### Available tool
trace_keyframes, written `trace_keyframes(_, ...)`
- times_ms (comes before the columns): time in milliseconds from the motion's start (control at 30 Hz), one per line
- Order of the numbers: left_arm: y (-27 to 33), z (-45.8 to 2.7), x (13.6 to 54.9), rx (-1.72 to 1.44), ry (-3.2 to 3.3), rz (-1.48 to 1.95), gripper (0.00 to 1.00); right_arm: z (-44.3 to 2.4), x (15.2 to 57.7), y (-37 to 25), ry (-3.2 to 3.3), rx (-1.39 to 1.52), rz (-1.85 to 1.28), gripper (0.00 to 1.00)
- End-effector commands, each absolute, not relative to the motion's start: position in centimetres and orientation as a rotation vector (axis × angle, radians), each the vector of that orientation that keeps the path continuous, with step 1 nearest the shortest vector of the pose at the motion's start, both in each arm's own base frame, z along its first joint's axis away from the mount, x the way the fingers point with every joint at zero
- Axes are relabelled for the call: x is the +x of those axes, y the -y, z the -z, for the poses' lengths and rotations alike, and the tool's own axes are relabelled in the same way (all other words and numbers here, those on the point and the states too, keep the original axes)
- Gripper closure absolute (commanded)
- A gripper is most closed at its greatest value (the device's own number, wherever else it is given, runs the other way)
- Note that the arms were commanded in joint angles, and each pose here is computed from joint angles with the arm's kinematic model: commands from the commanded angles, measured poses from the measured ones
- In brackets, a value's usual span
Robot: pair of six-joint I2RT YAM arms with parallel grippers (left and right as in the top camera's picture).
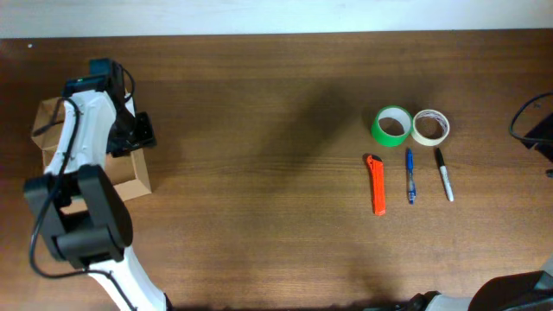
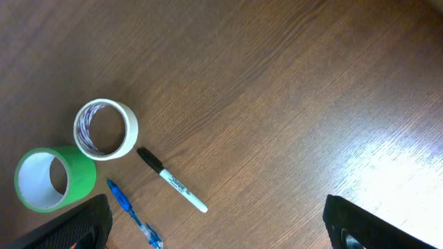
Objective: Pack container
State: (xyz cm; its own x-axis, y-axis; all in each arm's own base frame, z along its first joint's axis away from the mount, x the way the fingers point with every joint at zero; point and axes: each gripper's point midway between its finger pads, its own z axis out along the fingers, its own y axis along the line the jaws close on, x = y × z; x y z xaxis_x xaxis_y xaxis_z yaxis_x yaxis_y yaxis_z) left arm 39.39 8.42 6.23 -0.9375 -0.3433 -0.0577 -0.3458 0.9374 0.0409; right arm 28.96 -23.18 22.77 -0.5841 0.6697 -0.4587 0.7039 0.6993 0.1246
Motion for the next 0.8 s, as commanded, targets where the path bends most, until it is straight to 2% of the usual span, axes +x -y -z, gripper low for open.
trace_keyframes(0,-8.8,-5.5,40.1,-0.552,-3.038,-0.088,0.79,-23.2,29.3,23.1,-2.418,1.053,0.081,0.01)
trace_keyframes(67,-8.8,-5.0,40.0,-0.554,-3.049,-0.088,0.98,-23.2,29.3,23.1,-2.417,1.053,0.081,0.01)
trace_keyframes(233,-8.1,-5.2,40.2,-0.527,-3.052,-0.088,0.98,-23.2,29.3,23.1,-2.417,1.053,0.080,0.01)
trace_keyframes(367,-5.3,-7.9,41.4,-0.413,-3.020,-0.083,0.98,-23.2,29.4,23.1,-2.417,1.053,0.080,0.01)
trace_keyframes(667,6.2,-23.0,47.0,-0.161,-2.703,0.046,0.98,-23.2,29.4,23.1,-2.414,1.059,0.078,0.01)
trace_keyframes(767,10.7,-27.7,47.5,-0.059,-2.572,0.124,0.98,-23.2,29.4,23.1,-2.393,1.104,0.065,0.01)
